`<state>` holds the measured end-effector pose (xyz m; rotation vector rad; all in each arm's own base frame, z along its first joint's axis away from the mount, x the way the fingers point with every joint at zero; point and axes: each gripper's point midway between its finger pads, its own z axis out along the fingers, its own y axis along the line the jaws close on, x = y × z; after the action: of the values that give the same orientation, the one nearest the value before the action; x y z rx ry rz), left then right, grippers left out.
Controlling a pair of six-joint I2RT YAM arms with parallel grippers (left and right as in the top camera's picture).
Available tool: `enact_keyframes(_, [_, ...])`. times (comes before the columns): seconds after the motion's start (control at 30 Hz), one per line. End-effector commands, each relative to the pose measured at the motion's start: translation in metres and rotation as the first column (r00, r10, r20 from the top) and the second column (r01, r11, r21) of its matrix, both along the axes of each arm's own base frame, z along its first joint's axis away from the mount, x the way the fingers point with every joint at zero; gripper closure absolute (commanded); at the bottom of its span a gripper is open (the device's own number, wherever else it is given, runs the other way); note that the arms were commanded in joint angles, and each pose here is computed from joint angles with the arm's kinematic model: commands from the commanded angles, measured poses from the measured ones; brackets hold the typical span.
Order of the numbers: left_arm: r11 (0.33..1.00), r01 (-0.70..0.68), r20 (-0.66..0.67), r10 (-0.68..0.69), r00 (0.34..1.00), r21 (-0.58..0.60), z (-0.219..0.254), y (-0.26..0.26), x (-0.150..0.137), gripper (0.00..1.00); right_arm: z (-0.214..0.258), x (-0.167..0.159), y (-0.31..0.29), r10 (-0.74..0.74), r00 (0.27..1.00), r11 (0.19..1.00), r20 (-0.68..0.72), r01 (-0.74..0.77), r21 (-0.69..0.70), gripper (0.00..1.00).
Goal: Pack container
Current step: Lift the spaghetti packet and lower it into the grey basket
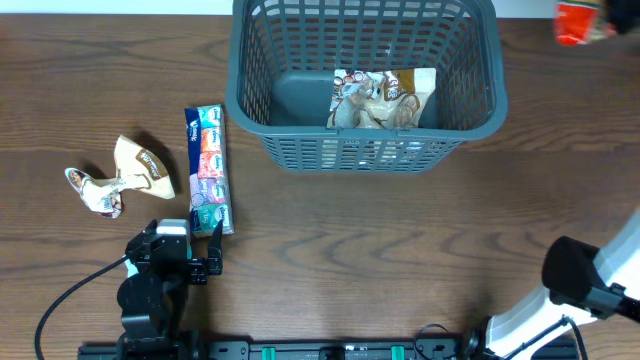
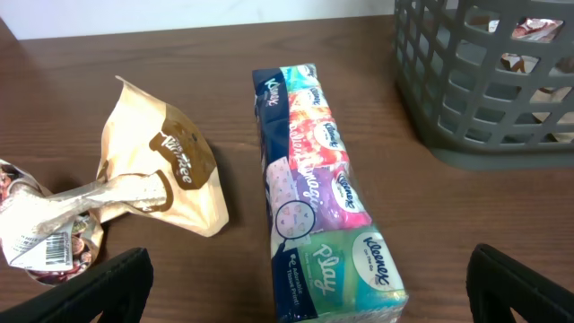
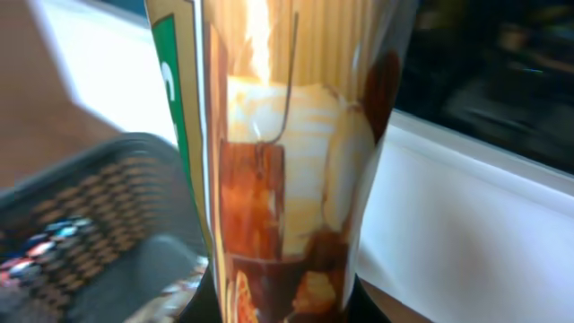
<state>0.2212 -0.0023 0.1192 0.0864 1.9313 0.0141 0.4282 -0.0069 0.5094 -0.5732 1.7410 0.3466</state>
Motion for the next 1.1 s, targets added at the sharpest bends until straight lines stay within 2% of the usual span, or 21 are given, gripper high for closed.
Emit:
enact_keyframes(0.0, [1.0, -0.004, -0.024, 0.004, 1.0, -0.016, -0.009, 0.0, -0.002, 0.01, -0.004, 0.003, 0.043, 0.159, 0.987, 0.987, 0.017, -0.159, 0.003, 0.99])
enact_keyframes(0.13, [1.0, -0.004, -0.024, 0.004, 1.0, -0.016, -0.009, 0.0, -0.002, 0.01, -0.027, 0.013, 0.085, 0.275, 0.961, 0.961, -0.02, -0.276, -0.018, 0.99])
enact_keyframes(0.27, [1.0, -0.004, -0.024, 0.003, 1.0, -0.016, -0.009, 0.0, -0.002, 0.01, -0.071, 0.028, 0.125, 0.365, 0.922, 0.93, -0.128, -0.368, 0.003, 0.99])
enact_keyframes(0.53, [1.0, -0.004, -0.024, 0.004, 1.0, -0.016, -0.009, 0.0, -0.002, 0.02, -0.192, 0.055, 0.159, 0.357, 0.822, 0.914, -0.444, -0.405, -0.015, 0.99])
enact_keyframes(0.67, [1.0, -0.004, -0.024, 0.003, 1.0, -0.016, -0.009, 0.0, -0.002, 0.01, -0.241, 0.05, 0.165, 0.338, 0.747, 0.9, -0.572, -0.434, -0.034, 0.99])
enact_keyframes(0.77, [1.0, -0.004, -0.024, 0.004, 1.0, -0.016, -0.009, 0.0, -0.002, 0.01, -0.269, 0.036, 0.167, 0.356, 0.673, 0.867, -0.648, -0.497, -0.04, 0.99])
enact_keyframes(0.87, [1.0, -0.004, -0.024, 0.004, 1.0, -0.016, -0.009, 0.0, -0.002, 0.01, -0.296, 0.026, 0.16, 0.309, 0.616, 0.847, -0.725, -0.525, -0.085, 0.99])
enact_keyframes(1.07, [1.0, -0.004, -0.024, 0.003, 1.0, -0.016, -0.009, 0.0, -0.002, 0.01, -0.31, 0.019, 0.151, 0.277, 0.59, 0.825, -0.758, -0.55, -0.127, 0.99])
